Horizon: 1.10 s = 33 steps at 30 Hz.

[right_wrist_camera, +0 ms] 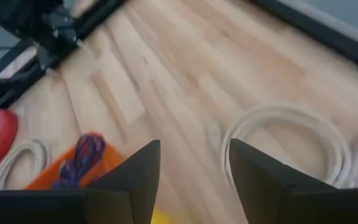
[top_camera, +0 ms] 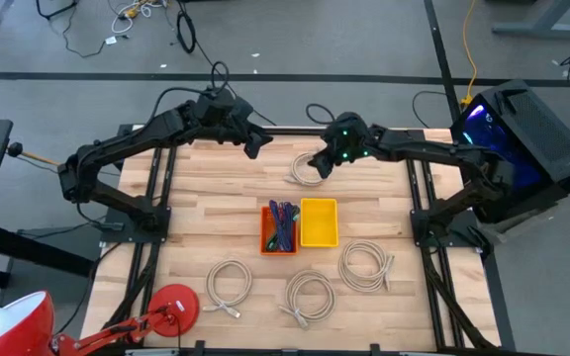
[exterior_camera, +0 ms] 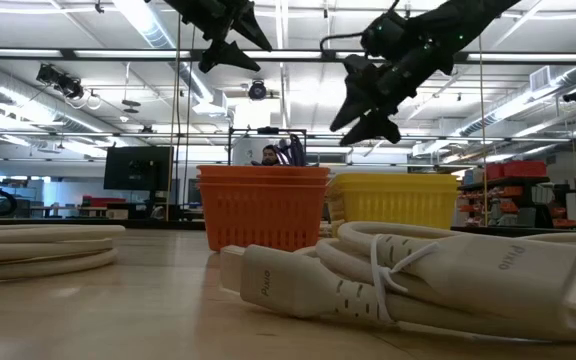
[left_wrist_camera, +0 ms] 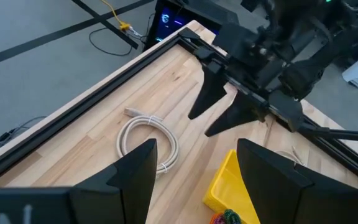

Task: Pick & Place USB Port
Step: Put the brown HDMI cable into the yellow basket

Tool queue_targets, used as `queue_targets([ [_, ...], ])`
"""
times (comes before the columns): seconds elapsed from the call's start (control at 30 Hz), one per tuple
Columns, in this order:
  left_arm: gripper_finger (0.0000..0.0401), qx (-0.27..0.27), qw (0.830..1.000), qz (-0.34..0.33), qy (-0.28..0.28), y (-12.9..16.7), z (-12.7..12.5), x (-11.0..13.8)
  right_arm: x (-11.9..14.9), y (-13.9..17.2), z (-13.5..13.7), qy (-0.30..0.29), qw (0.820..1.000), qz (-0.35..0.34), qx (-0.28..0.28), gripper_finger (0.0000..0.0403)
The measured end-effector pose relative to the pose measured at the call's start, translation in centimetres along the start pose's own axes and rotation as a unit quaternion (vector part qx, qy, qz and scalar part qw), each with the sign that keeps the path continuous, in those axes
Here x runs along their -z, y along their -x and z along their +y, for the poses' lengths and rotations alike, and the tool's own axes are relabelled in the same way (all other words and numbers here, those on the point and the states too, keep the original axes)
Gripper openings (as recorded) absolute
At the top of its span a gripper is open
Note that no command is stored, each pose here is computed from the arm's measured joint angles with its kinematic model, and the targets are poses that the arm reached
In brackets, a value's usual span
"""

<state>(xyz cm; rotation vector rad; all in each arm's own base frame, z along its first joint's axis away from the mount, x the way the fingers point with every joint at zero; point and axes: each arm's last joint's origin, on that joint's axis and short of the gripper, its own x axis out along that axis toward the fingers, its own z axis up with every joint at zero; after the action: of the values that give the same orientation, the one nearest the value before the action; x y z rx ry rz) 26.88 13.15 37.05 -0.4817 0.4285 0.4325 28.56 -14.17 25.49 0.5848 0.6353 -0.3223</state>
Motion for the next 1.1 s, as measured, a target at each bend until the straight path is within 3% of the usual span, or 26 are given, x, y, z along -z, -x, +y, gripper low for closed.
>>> queue_targets([
  [0.1,0.0227,0.000,1.000,0.000,0.000,0.0,0.0,0.0,-0.6,0.2,-0.6,0.013,1.000,-0.018,-0.008,0.0193],
  [0.2,0.0227,0.000,1.000,-0.001,0.000,0.0,0.0,0.0,-1.1,0.4,-1.0,0.083,0.994,-0.047,0.061,0.0189],
  [0.37,0.0227,0.001,1.000,-0.002,0.002,0.0,0.0,0.0,0.6,-0.3,-1.6,0.240,0.954,0.074,0.165,0.0176],
  [0.6,0.0227,-0.003,1.000,-0.003,0.002,0.0,-0.1,0.0,2.7,-2.0,-3.1,0.307,0.907,0.208,0.198,0.0172],
  [0.77,0.0227,-0.005,1.000,-0.004,0.001,0.0,-0.1,0.0,3.8,-2.7,-3.0,0.348,0.883,0.262,0.178,0.0172],
  [0.93,0.0227,-0.011,1.000,-0.006,0.001,0.0,-0.1,0.0,4.1,-3.0,-2.2,0.369,0.877,0.263,0.160,0.0172],
  [1.1,0.0227,-0.016,1.000,-0.008,-0.004,0.0,-0.1,0.0,4.6,-3.3,-0.9,0.330,0.903,0.259,0.094,0.0172],
])
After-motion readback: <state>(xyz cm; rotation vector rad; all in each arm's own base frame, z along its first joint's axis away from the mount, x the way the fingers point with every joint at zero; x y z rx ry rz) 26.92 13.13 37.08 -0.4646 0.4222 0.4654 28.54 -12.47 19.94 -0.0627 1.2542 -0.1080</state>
